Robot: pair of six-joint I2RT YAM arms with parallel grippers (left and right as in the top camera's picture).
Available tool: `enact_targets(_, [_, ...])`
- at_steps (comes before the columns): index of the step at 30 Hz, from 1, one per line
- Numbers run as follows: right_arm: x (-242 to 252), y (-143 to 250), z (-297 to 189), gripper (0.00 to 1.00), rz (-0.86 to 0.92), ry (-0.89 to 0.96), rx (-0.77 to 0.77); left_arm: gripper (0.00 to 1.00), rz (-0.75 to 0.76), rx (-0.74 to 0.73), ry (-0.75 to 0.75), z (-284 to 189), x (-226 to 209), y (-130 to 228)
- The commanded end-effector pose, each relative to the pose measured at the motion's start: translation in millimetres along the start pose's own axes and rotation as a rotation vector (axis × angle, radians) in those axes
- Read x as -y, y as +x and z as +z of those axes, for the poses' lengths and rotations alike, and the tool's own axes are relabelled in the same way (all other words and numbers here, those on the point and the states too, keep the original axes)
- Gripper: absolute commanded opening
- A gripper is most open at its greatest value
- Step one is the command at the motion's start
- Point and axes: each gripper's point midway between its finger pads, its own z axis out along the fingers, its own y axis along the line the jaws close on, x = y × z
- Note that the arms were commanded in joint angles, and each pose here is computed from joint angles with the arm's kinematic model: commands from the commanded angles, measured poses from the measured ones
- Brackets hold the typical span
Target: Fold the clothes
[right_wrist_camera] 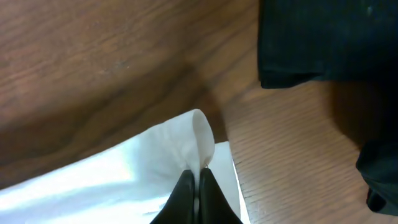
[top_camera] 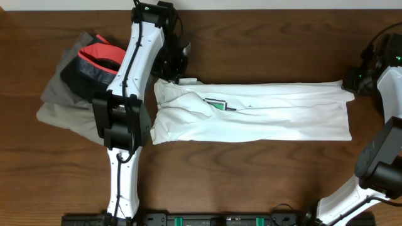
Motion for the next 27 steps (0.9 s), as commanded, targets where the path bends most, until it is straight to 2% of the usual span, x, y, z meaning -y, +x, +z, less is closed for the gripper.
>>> enact_targets(1, [1.4,1.5,-5.1,0.03,-0.034,-0.005,0.0,0.06,0.006,-0.062,-0.023,12.4,-5.8,11.4])
enact_targets(12, [2.3,18.6,-5.6,0.04,-0.048,-0.003,-0.07,0.06,-0.03,-0.224,-0.001,46.6,-8.8,45.8])
enact_targets(27, [14.3,32.6,-7.4,0.01,-0.073,0.065,-0.13,0.06,-0.083,-0.367,0.029,39.2,1.7,79.0])
